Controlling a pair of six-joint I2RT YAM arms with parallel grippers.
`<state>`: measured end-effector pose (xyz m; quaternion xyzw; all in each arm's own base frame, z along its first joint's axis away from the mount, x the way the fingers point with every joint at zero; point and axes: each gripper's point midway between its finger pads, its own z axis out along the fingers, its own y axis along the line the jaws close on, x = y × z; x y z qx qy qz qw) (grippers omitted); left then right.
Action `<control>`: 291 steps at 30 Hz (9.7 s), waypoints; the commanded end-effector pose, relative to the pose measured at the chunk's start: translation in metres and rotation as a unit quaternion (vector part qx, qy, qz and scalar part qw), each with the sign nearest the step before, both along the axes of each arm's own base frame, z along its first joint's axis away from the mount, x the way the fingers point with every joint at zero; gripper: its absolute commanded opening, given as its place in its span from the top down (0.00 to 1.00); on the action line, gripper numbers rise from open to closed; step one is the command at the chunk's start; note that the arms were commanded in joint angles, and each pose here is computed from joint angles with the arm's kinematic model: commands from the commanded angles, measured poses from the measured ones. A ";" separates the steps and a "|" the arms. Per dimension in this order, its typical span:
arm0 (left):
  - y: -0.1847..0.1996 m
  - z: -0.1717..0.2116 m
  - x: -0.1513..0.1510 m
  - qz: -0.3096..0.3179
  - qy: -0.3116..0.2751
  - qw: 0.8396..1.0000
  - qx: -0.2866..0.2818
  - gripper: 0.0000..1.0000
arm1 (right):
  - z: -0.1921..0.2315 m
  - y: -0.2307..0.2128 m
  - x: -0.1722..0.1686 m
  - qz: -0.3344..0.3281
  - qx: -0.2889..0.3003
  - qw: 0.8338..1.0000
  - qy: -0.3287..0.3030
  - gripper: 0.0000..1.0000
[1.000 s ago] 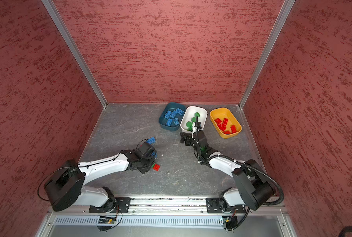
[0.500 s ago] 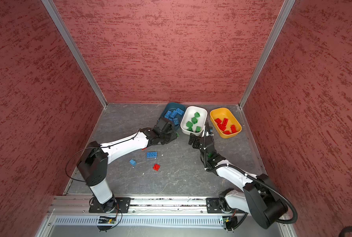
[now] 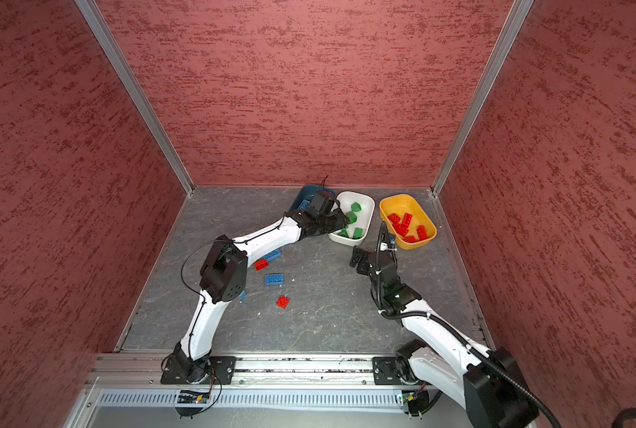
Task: Sort the legos into containers by color
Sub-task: 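Carry the green brick into the white bin and release it with the left gripper, then grasp a red 2x2 brick from the pile with the right gripper while the left withdraws, then carry the red brick into the yellow bin while the left reaches the pile, then grasp a small blue brick with the left gripper while the right withdraws, then carry the small blue brick into the teal bin and open the left gripper, then grasp a blue 2x3 brick from the table with the left gripper, then carry the blue brick into the teal bin and release it with the left gripper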
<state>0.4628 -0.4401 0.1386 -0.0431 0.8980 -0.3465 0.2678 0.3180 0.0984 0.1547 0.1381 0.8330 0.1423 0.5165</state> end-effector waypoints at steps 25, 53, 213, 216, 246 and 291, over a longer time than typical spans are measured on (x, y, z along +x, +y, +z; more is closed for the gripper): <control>0.034 0.061 -0.007 -0.034 -0.034 0.998 0.039 0.05 | -0.002 0.069 -0.001 0.197 -0.050 0.979 0.013 0.01; 0.364 -0.003 -0.112 0.341 0.087 0.915 0.197 0.01 | -0.106 0.276 -0.101 0.621 -0.217 0.752 0.049 0.13; 0.144 0.004 0.026 0.040 -0.019 0.995 0.093 1.00 | -0.019 0.044 0.062 0.198 0.045 0.975 0.091 0.01; 0.129 -0.003 0.042 0.022 -0.018 0.996 0.079 1.00 | -0.022 0.052 0.060 0.204 0.040 0.973 0.096 0.01; 0.225 -0.045 -0.099 0.025 0.063 0.954 0.292 0.01 | -0.026 0.069 0.072 0.208 -0.001 0.973 0.101 0.01; 0.240 -0.108 -0.168 0.011 0.172 0.932 0.319 0.52 | -0.032 0.075 0.075 0.213 -0.007 0.971 0.108 0.01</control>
